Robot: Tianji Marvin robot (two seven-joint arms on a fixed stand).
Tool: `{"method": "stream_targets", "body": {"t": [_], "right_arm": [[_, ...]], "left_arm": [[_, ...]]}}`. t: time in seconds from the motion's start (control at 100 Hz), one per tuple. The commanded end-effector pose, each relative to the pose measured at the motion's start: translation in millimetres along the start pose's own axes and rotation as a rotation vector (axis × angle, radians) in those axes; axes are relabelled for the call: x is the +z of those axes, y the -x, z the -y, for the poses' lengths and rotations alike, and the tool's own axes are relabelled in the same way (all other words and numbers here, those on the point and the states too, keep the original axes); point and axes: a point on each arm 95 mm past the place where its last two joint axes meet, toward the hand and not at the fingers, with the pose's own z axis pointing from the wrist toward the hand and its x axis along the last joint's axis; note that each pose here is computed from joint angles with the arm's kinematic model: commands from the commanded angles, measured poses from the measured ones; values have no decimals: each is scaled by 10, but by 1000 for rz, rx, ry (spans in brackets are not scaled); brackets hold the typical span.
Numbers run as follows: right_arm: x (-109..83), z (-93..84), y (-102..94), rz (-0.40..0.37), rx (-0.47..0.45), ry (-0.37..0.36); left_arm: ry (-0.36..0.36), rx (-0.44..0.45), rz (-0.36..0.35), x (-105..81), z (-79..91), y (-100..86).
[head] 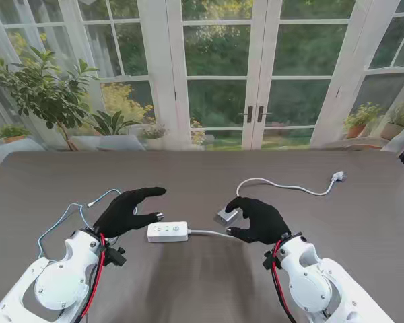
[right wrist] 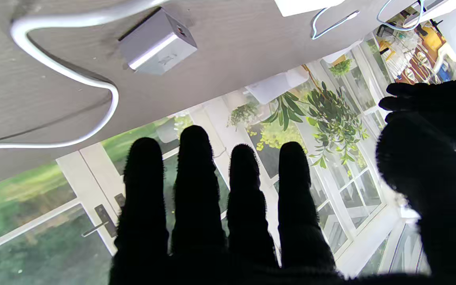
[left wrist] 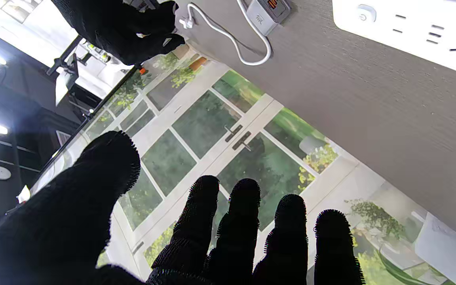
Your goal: Set up the charging station
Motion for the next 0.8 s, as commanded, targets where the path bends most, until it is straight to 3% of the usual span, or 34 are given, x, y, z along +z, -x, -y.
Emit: {"method": "stream_targets", "body": {"t": [0.0,0.22,0.35,0.53,0.79], "right_arm": [[-6,28,-31,-2,6,-11],[-8,31,-28,-3,9,-18],[-2,28,-24,-9,0,-18],[-12,22,-21,-10,1,-28],[-6,47,-58,-23,23,-36]], "left_arm": [[17,-7,-2,-5,-27,-8],[24,-3,2,-9,-34,-20],[36,43,12,-25,-25,-46],[74,179,39,-131,18,-99],[134,445,116,-496,124,-93]]}}
